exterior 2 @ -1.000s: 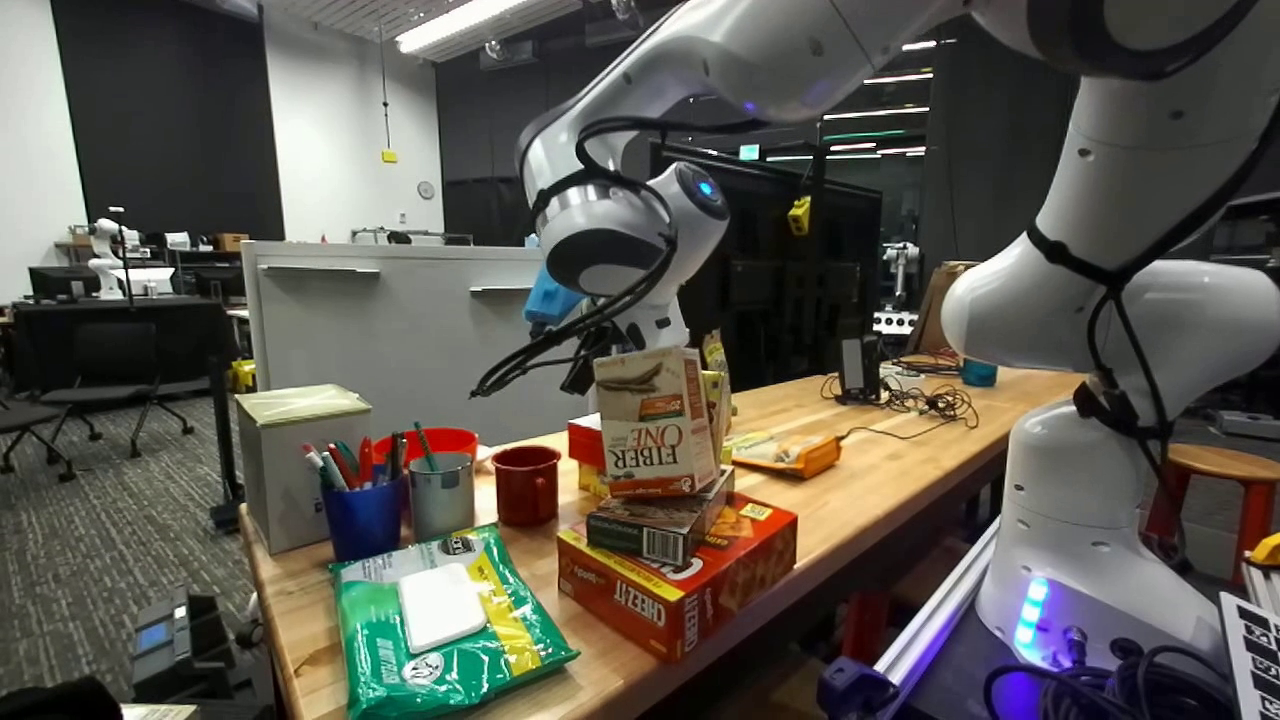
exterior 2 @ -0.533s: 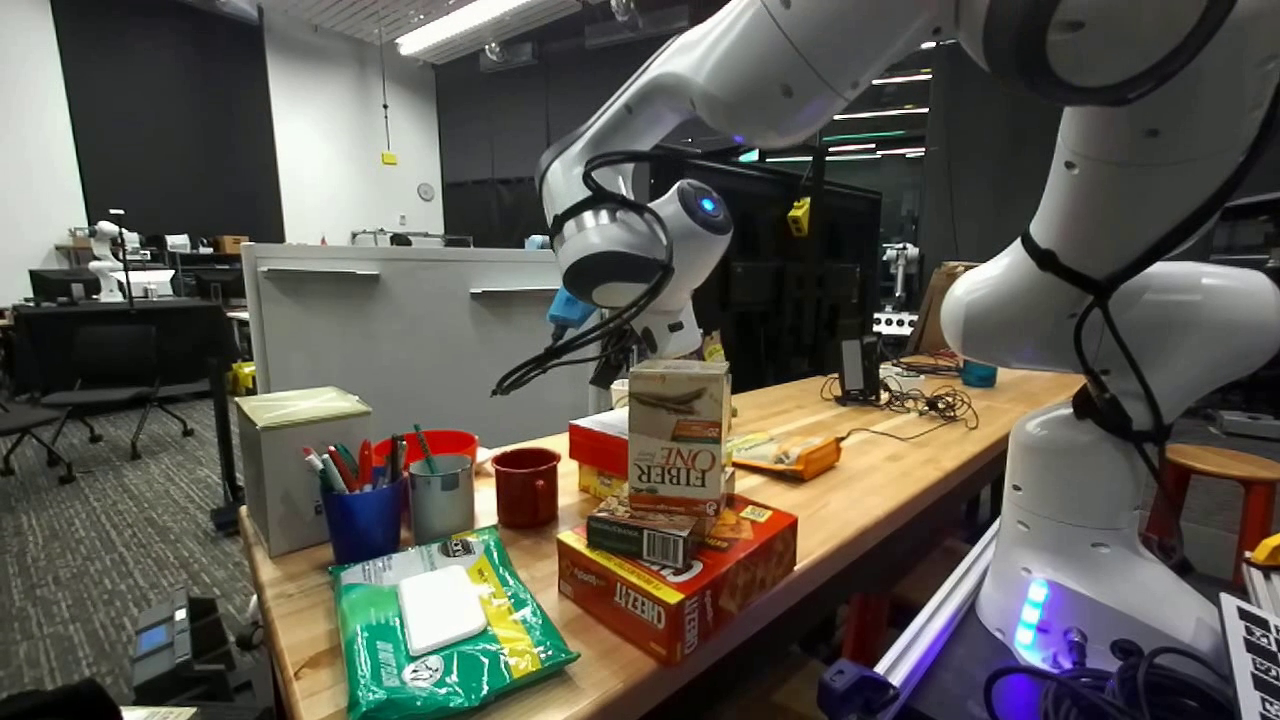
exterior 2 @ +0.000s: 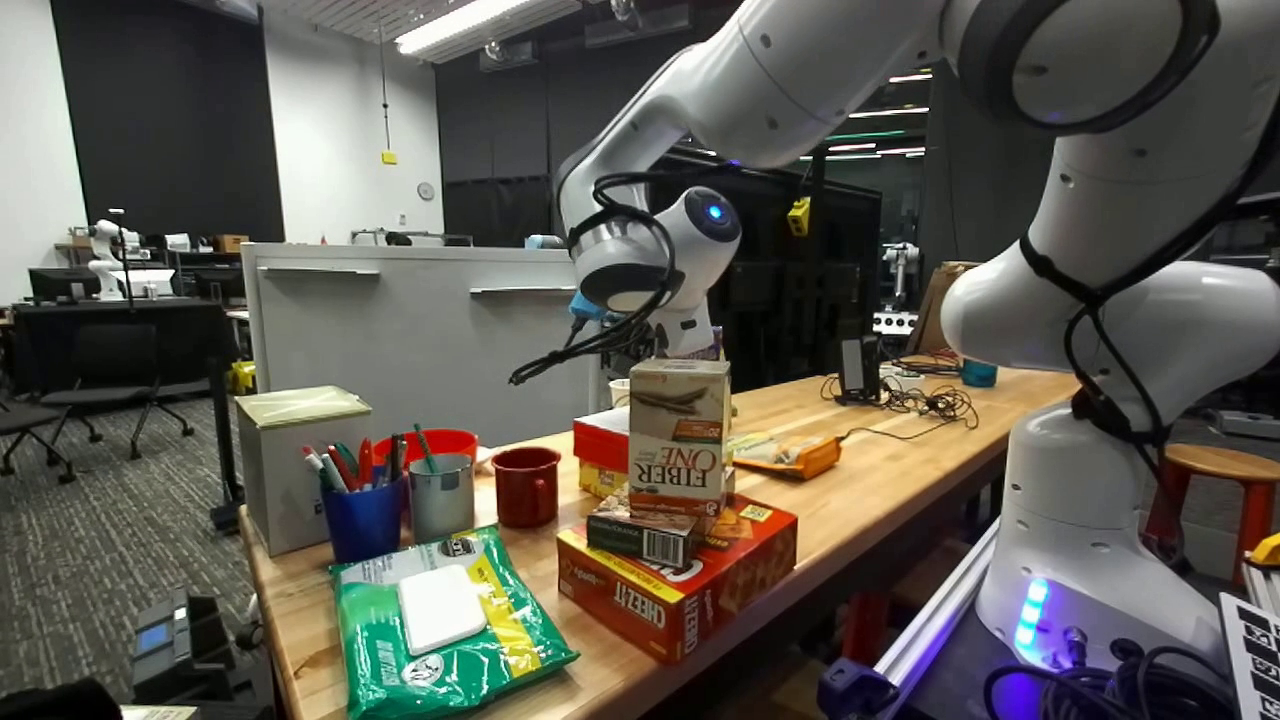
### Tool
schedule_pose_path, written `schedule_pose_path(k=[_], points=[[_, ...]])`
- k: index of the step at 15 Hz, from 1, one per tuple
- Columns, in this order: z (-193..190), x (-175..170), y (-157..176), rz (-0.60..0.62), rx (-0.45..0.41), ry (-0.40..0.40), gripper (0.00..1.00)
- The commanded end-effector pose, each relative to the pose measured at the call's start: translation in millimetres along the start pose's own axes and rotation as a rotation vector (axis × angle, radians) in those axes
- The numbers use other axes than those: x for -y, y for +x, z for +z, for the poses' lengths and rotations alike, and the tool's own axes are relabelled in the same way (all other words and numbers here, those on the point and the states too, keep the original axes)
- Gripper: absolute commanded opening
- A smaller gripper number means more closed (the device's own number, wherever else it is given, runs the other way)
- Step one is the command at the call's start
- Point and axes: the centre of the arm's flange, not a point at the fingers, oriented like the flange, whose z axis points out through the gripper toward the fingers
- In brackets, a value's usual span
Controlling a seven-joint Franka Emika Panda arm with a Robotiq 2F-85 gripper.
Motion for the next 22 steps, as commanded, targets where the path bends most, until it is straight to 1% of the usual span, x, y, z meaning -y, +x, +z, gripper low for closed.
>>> schedule_pose_path(k=[1,11,12,13,15,18,22], points=[[-16,4,-20,0.059,-0.054,0.080,1.00],[-14,10,6,0.191,-0.132,0.227,1.00],[26,56,22,0.208,-0.139,0.240,1.00],[30,63,26,0.220,-0.149,0.255,1.00],[39,87,26,0.256,-0.169,0.287,1.00],[51,124,36,0.315,-0.199,0.320,1.00],[60,147,42,0.354,-0.214,0.319,1.00]])
